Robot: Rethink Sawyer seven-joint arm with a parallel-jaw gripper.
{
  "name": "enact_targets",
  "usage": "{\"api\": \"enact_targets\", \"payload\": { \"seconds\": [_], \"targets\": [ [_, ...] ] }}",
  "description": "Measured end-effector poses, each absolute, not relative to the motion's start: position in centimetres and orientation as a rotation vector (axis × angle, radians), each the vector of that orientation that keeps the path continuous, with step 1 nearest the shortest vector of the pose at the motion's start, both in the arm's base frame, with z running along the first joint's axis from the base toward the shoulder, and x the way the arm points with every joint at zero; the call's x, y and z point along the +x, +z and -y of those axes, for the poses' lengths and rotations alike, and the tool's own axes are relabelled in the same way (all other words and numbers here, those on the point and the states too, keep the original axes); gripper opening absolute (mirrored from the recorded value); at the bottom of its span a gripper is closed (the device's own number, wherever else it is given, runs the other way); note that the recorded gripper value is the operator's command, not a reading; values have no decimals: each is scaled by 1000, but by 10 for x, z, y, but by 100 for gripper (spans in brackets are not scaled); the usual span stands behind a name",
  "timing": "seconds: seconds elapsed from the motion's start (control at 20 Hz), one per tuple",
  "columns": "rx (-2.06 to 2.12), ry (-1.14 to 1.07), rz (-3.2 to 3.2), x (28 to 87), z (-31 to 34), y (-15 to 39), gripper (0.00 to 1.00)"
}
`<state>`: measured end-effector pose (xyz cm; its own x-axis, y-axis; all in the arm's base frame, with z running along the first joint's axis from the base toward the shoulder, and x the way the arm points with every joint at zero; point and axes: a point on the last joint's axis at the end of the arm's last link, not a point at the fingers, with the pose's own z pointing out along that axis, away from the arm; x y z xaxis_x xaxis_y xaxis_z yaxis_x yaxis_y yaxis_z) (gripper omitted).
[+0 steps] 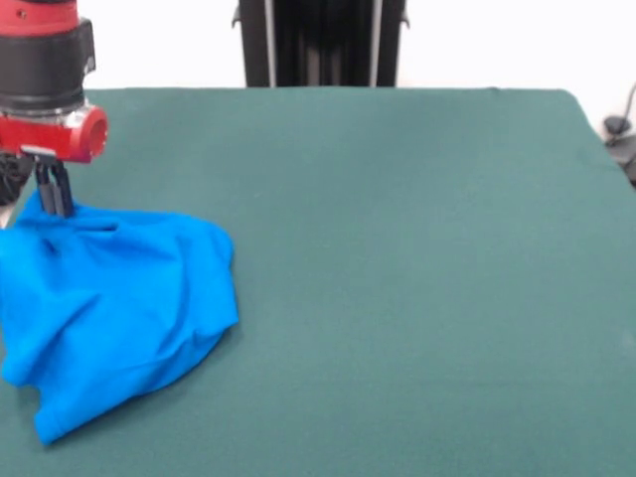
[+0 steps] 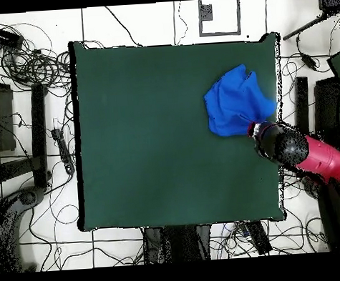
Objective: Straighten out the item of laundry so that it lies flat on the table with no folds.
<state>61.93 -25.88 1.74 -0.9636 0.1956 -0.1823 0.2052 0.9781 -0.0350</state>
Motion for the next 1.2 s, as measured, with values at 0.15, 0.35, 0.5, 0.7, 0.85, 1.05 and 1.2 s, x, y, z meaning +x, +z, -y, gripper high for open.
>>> {"api": "enact_targets", "payload": {
  "seconds": [0.15,0.35,0.5,0.7,0.85,1.05,1.2],
  "targets": [
    [294,-89,-2950,617,258,32,0],
    [286,-110,-2977,606,253,74,0],
    [288,-120,-2996,601,251,96,0],
    [294,-139,-3018,596,251,126,0],
    [299,-160,-3027,594,252,150,0],
    [303,-185,-3025,593,255,170,0],
    [317,-206,-3018,589,261,186,0]
  ]
}}
